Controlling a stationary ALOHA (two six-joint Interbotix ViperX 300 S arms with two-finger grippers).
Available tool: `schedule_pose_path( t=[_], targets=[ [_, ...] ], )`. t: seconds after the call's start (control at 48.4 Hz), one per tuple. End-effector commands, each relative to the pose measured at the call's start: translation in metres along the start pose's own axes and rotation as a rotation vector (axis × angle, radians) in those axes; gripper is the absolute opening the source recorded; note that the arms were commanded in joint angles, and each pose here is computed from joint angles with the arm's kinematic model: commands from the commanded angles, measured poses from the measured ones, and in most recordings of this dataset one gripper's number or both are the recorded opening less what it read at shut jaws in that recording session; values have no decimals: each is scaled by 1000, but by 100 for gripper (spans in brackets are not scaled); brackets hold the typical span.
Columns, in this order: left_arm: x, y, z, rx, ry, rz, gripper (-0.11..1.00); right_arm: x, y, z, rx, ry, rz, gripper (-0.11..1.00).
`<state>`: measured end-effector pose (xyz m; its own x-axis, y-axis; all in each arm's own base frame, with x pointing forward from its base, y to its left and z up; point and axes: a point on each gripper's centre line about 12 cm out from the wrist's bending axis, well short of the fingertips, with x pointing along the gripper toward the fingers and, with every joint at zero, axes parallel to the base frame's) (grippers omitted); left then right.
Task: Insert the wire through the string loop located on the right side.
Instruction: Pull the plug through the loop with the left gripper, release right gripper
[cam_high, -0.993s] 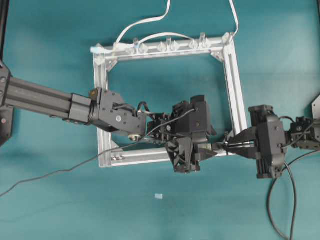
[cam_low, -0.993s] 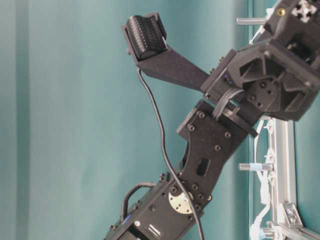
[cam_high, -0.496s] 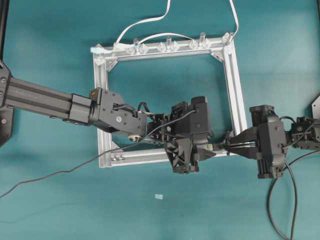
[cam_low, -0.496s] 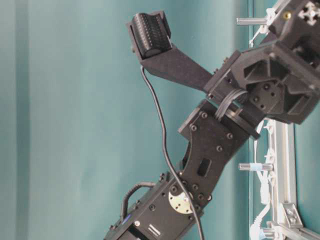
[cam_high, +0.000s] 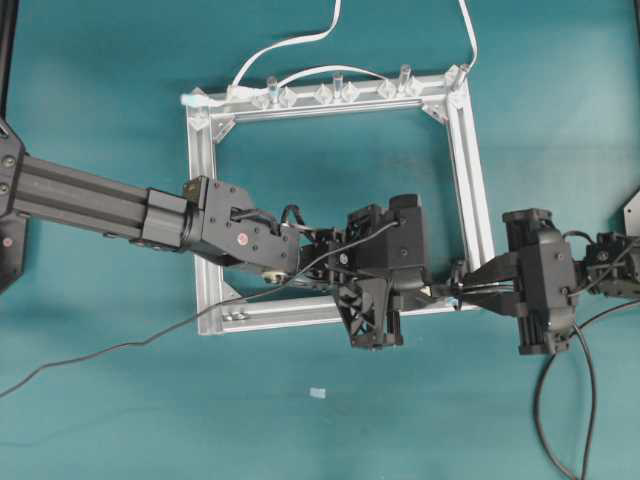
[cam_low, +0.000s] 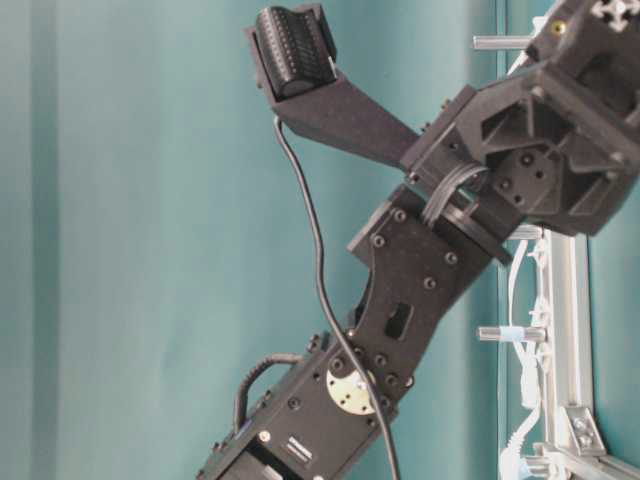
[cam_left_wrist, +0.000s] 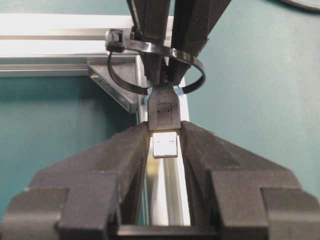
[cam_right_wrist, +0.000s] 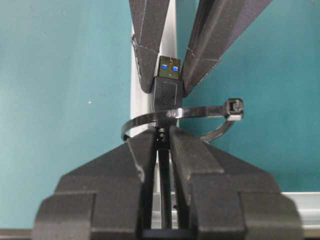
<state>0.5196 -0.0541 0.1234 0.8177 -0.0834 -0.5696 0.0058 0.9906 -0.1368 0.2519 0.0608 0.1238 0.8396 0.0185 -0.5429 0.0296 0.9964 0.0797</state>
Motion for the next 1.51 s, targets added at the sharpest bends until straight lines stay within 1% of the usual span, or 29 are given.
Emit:
schedule_pose_path(
  t=[0.0,0.062,0.124,0.434,0.476,0.517,0.682,0.724,0.765,0.806,1.199,1.365,1.489],
  targets=[
    [-7,-6,26,-3,-66,-14,21,-1,-1,5,-14,-31,-2,12],
    [-7,-6,26,-3,-66,-14,21,-1,1,5,-46,-33,14,12],
    [-7,-6,27,-3,-68,-14,21,-1,2,6,-56,-35,21,12],
    [-9,-7,29,-2,-72,-16,21,-2,1,1,-37,-22,17,13],
    [-10,-7,29,-2,-73,-16,21,-2,0,0,-29,-18,14,19],
    [-10,-7,29,-2,-72,-16,21,-2,-1,-2,-22,-13,9,30],
    [-10,-9,29,-1,-73,-19,21,-4,-3,-7,-14,2,3,80],
    [-10,-10,29,0,-73,-20,21,-3,-4,-7,-12,2,1,89],
    [-10,-11,30,1,-74,-22,21,-3,-3,-6,-12,1,3,95],
    [-10,-11,29,1,-73,-22,21,-3,-3,-6,-12,0,3,96],
    [-11,-13,30,3,-75,-26,21,-3,-2,-5,-13,-1,5,96],
    [-18,-15,27,8,-41,-26,22,-3,-2,-5,-13,-1,5,96],
    [-27,-17,21,11,-2,-25,21,-3,-3,-6,-13,-1,4,96]
  ],
)
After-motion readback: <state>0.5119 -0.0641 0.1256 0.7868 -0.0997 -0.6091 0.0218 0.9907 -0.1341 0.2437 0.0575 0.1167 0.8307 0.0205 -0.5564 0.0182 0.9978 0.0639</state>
